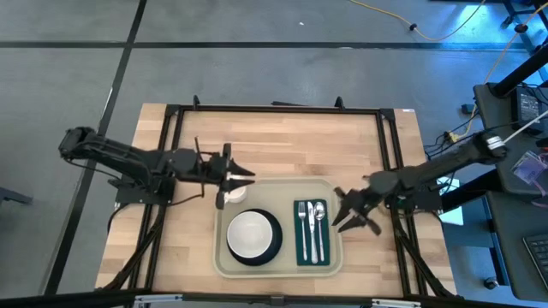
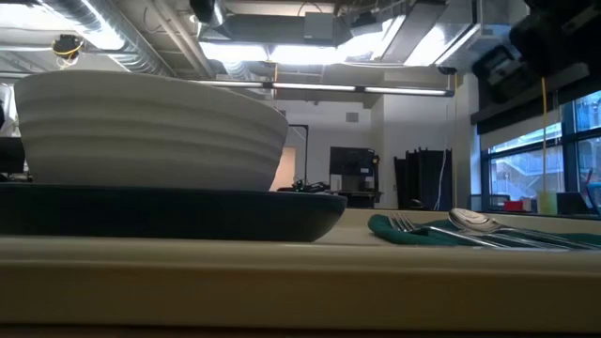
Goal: Set up tray
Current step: Return to Home Position
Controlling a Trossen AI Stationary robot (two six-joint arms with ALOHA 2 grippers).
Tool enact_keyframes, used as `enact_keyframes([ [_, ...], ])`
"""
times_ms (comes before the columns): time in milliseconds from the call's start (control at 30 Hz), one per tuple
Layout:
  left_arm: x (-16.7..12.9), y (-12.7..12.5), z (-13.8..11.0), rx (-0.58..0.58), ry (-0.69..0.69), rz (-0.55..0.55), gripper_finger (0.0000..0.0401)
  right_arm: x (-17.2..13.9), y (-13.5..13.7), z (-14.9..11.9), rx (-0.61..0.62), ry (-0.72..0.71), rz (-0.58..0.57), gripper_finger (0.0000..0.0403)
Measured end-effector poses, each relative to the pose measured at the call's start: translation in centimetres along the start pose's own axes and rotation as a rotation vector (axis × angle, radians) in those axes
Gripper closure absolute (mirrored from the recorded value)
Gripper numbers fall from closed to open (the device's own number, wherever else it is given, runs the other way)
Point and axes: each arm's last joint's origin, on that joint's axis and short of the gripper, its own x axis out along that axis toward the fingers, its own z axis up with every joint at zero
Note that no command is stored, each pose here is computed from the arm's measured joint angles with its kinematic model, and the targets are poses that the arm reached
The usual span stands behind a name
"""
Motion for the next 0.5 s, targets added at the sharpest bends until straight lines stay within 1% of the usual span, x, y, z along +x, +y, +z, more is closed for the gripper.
enact_keyframes([
  [67,-0.5,-0.6,-0.3,0.000,-0.012,-0.001,0.0313,-1.8,0.1,-0.5,0.001,-0.074,-0.017,0.0287],
  [133,-1.1,-0.9,-1.3,-0.006,-0.015,0.020,0.0313,-3.3,0.3,-1.0,-0.021,-0.148,-0.028,0.0287],
  [200,-1.9,-0.8,-2.3,-0.011,-0.054,0.053,0.0313,-4.6,0.5,-1.6,-0.039,-0.212,-0.034,0.0287],
  [267,-2.9,-0.4,-3.0,-0.028,-0.116,0.051,0.0313,-5.6,0.6,-2.1,-0.057,-0.268,-0.034,0.0287],
  [333,-4.0,0.3,-3.9,-0.043,-0.162,0.008,0.0313,-6.5,0.6,-2.7,-0.065,-0.298,-0.045,0.0287],
  [400,-5.2,0.9,-4.8,-0.057,-0.193,-0.066,0.0313,-7.1,0.5,-3.2,-0.063,-0.322,-0.080,0.0287],
  [500,-6.7,1.8,-5.8,-0.094,-0.231,-0.133,0.0313,-7.8,0.1,-3.8,-0.045,-0.330,-0.179,0.0287],
])
